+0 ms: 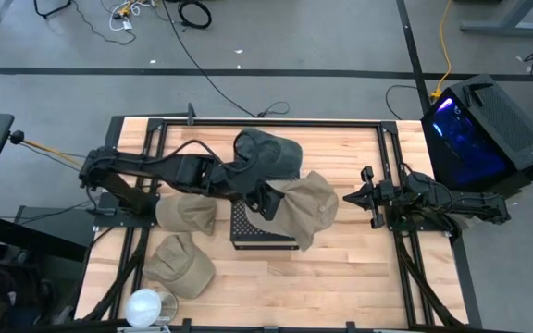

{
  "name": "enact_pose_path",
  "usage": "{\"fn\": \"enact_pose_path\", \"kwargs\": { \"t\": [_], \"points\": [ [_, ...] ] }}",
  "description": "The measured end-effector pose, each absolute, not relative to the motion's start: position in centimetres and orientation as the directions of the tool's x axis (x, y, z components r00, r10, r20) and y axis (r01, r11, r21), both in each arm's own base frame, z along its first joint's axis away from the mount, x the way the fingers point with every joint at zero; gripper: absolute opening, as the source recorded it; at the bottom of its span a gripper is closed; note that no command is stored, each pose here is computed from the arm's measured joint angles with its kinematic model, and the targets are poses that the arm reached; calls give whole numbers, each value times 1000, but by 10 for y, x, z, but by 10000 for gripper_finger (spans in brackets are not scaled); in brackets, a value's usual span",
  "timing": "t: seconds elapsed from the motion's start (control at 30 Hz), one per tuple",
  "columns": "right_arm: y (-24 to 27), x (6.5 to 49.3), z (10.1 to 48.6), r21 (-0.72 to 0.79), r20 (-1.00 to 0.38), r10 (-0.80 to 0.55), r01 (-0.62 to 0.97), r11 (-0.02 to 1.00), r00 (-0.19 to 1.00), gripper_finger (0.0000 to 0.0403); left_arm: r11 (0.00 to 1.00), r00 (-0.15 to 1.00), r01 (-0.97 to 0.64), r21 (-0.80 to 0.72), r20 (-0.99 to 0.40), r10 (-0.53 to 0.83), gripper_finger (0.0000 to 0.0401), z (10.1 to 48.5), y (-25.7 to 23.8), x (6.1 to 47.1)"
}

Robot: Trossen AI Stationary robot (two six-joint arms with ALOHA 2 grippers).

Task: Pick & Place hat
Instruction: Put the top brown cap on the shelf

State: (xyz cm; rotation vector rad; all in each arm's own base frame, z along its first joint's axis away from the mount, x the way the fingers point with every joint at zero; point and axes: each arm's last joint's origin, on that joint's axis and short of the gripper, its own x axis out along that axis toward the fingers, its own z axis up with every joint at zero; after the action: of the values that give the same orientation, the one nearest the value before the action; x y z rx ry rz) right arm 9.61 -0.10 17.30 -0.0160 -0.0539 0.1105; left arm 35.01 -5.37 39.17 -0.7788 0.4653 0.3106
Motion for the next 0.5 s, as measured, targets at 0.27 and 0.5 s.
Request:
{"fn": "enact_pose_path", "kwargs": {
  "t": [0.27, 0.5],
  "points": [
    [-1, 96, 173, -19, 53, 110, -109, 994, 993, 7, 614, 846, -464, -638, -525, 94, 3, 366, -54, 336],
    [-1, 96, 173, -19, 53, 110, -109, 994, 992, 7, 587, 854, -477, -655, -504, 131, 3, 357, -52, 326]
  ]
}}
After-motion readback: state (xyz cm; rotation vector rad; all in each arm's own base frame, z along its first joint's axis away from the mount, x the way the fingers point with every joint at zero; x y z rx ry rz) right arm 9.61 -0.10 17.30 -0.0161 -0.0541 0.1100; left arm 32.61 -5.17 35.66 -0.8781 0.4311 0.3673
